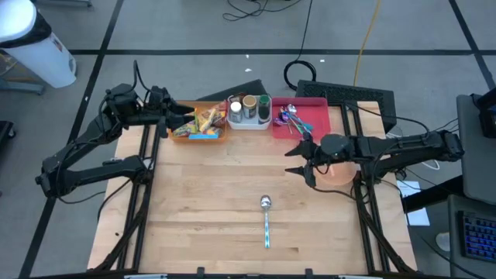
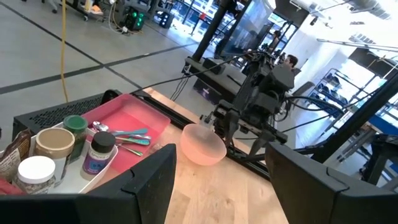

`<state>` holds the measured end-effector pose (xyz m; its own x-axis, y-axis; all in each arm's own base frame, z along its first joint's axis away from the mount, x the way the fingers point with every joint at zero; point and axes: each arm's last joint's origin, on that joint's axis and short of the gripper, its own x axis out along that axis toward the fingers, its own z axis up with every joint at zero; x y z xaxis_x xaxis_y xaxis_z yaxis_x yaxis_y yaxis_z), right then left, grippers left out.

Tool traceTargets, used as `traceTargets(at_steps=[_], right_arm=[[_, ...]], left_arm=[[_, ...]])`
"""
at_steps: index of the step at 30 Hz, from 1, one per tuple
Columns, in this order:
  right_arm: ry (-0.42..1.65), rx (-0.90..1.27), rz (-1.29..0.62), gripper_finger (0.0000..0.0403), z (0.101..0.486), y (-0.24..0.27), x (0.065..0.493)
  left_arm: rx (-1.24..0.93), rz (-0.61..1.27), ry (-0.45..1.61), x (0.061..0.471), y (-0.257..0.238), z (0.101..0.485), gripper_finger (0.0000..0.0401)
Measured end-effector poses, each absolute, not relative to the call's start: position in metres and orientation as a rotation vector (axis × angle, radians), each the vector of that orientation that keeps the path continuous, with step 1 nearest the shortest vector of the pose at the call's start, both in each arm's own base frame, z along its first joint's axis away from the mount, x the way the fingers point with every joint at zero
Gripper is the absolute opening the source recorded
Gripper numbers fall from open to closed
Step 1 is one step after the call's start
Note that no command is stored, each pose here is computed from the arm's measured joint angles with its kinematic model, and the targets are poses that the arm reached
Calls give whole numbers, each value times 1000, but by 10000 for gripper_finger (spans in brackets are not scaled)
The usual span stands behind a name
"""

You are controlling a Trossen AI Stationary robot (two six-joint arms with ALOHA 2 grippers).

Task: Pick & Place Food Item
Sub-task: Put the white blue spoon into the red bin

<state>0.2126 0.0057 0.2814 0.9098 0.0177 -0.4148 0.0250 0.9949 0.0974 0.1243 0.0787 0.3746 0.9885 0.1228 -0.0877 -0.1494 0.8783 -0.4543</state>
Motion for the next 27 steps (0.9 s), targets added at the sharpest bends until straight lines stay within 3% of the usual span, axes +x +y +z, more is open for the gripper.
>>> traceTargets(at_steps=[14, 24, 27], right_arm=[[335, 212, -10, 256, 280, 6, 235], [257, 362, -20, 256, 290, 7, 240], [277, 356, -10, 256, 301, 10, 242]], left_arm=[[-484, 146, 51, 124, 79, 375, 251], [-586, 194, -191, 126, 84, 397, 251], [-590, 93, -193, 133, 82, 399, 251]])
